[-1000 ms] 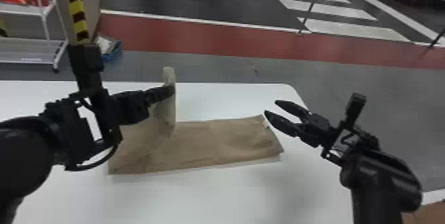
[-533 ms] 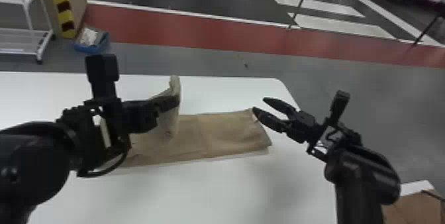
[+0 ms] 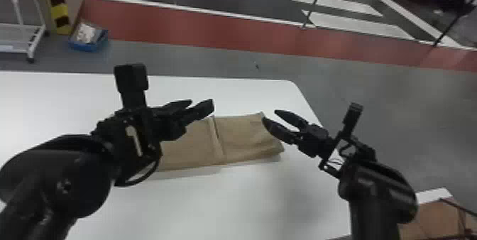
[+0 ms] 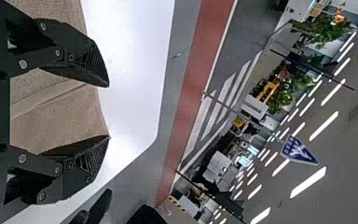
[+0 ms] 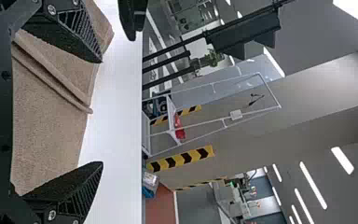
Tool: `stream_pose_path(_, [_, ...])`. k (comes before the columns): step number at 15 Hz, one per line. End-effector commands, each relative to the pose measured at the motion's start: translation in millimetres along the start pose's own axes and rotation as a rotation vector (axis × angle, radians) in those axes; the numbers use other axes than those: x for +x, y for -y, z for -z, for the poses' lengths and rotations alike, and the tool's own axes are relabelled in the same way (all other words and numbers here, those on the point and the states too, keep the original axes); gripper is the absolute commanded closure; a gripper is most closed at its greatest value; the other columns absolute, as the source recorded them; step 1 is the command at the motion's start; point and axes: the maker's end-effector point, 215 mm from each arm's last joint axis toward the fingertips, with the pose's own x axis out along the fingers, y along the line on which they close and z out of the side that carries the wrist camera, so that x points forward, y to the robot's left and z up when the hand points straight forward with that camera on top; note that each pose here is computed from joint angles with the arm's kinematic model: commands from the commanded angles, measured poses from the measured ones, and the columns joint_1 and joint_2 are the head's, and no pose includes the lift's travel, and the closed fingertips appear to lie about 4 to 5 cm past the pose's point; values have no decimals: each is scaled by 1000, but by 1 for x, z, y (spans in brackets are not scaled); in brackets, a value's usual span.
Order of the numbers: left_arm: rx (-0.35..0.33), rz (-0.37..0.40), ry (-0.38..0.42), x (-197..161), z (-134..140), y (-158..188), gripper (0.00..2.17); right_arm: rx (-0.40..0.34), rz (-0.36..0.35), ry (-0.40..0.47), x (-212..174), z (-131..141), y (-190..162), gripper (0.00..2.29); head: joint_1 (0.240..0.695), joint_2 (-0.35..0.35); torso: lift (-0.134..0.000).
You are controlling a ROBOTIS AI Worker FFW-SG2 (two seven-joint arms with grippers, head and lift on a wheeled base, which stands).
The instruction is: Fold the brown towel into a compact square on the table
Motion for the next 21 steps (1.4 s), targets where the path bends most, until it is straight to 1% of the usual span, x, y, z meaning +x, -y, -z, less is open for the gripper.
stream_pose_path(1, [26,-35,44,-11,-22,-24,33,43,2,-14,-5,6,-2,154,695,-350,-124])
stream_pose_path(2, [32,-62,78,-24,-37,-47,33,51,5,-20,-4,6,-4,188,695,-350,-124])
stream_pose_path(3, [72,-121,108,-45,-53,-81,33,81,28,-27,1,10,-6,218,695,-350,-124])
stream_pose_path(4, [111,-188,112,-64,-59,-115,36,123,43,-21,7,14,-9,248,695,-350,-124])
stream_pose_path(5, [143,-250,121,-89,-69,-149,39,146,68,-23,16,17,-13,286,695,-327,-124])
stream_pose_path(6, [163,-294,135,-114,-80,-176,39,151,99,-35,23,23,-17,286,695,-292,-124])
stream_pose_path(7, [179,-333,142,-140,-86,-200,39,161,132,-46,32,27,-22,309,695,-219,-124])
stream_pose_path(8, [191,-364,152,-164,-91,-217,36,175,170,-67,40,30,-28,350,695,-185,-124])
stream_pose_path(9, [181,-378,164,-183,-91,-229,39,186,205,-116,45,41,-34,387,695,-146,-124])
stream_pose_path(11, [168,-388,187,-212,-93,-246,39,185,241,-231,65,62,-56,407,695,-82,-124])
stream_pose_path(12, [162,-390,192,-221,-93,-252,39,163,251,-291,74,70,-66,407,695,-59,-124])
stream_pose_path(13, [162,-393,205,-228,-95,-256,39,122,264,-333,82,74,-72,407,695,-7,-124])
stream_pose_path(14, [167,-391,220,-230,-97,-256,39,96,277,-371,87,76,-76,407,695,21,-124])
stream_pose_path(16, [157,-378,234,-236,-96,-256,39,90,317,-415,89,78,-71,407,695,67,-124])
stream_pose_path(17, [154,-370,236,-237,-96,-256,36,85,339,-438,89,78,-67,407,695,67,-124])
stream_pose_path(18, [153,-365,234,-236,-95,-255,39,95,347,-450,88,81,-64,410,695,75,-124])
stream_pose_path(19, [152,-365,236,-236,-95,-255,39,98,358,-455,88,81,-62,471,695,75,-124])
stream_pose_path(21, [141,-368,233,-236,-91,-259,39,113,360,-461,92,83,-56,475,695,72,-124])
